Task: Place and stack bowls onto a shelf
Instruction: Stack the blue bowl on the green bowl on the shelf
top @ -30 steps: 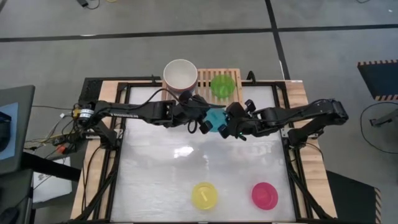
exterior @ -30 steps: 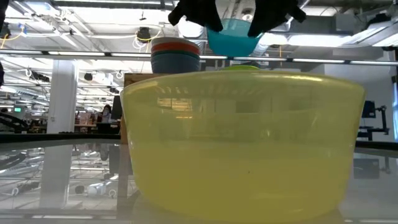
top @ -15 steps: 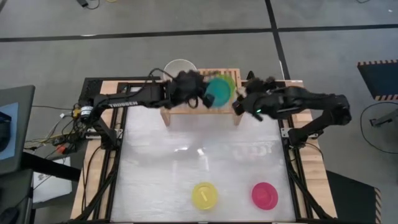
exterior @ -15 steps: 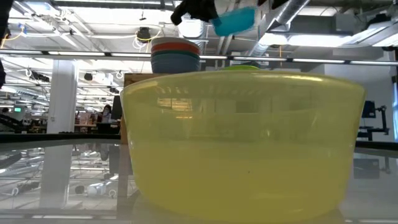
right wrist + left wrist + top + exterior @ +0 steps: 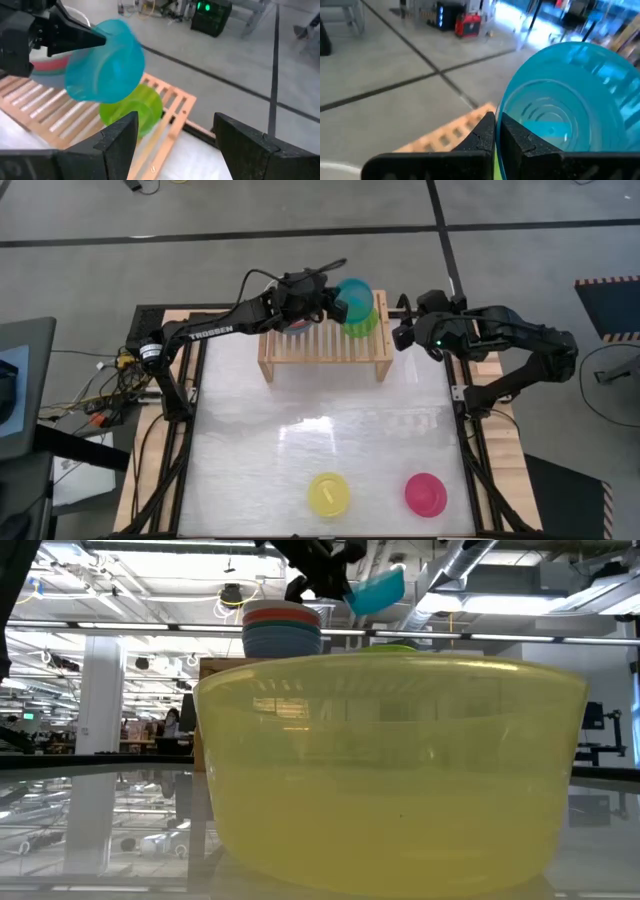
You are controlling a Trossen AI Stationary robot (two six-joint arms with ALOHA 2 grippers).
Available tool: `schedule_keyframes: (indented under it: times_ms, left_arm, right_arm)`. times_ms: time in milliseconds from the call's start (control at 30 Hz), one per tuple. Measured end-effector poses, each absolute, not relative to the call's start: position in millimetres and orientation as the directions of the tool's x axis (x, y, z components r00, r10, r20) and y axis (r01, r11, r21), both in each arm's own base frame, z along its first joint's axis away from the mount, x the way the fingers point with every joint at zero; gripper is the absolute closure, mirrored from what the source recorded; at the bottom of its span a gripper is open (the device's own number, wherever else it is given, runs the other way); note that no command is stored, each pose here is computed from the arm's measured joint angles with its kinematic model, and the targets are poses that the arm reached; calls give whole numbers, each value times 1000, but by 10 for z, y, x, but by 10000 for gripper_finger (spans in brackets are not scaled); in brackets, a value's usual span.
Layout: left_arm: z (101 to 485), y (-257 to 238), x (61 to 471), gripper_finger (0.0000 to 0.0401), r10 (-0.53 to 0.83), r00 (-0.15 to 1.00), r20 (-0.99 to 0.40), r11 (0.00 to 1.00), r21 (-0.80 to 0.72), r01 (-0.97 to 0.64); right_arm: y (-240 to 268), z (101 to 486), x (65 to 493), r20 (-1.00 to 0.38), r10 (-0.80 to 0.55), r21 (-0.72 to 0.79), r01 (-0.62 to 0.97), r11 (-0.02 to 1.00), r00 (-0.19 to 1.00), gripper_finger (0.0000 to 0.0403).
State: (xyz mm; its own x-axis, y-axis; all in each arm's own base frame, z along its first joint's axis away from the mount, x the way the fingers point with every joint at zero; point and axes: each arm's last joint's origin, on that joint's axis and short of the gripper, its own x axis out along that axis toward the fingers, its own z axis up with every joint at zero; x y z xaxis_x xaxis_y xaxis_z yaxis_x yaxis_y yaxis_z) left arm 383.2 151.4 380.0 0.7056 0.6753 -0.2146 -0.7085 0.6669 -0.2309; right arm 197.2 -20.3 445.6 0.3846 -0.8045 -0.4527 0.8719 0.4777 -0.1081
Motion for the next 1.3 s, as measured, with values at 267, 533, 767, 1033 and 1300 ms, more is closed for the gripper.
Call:
schedule_keyframes:
  times_ms: [267, 533, 767, 1033, 1300]
  left_arm:
    - [3953, 1422, 3917, 401, 640, 752, -157, 760, -16, -650]
    - [3820, 1357, 4113, 401, 661, 740, -122, 750, 92, -655]
    - [3506, 1402, 4293, 401, 689, 701, -185, 722, 86, -687]
    - [3465, 1467, 4271, 401, 700, 681, -215, 707, 76, -703]
    - [3386, 1594, 4202, 386, 704, 647, -291, 693, 83, -717]
  right_arm:
    - [-202, 4436, 1917, -472, -803, -117, 877, 466, 364, 117]
    - [-214, 4436, 1917, -472, -805, -112, 881, 459, 359, 117]
    - [-214, 4432, 1913, -475, -805, -112, 883, 457, 356, 117]
    - [-213, 4418, 1894, -487, -802, -114, 886, 450, 346, 117]
    - [-223, 4418, 1893, -486, -805, -113, 889, 444, 340, 117]
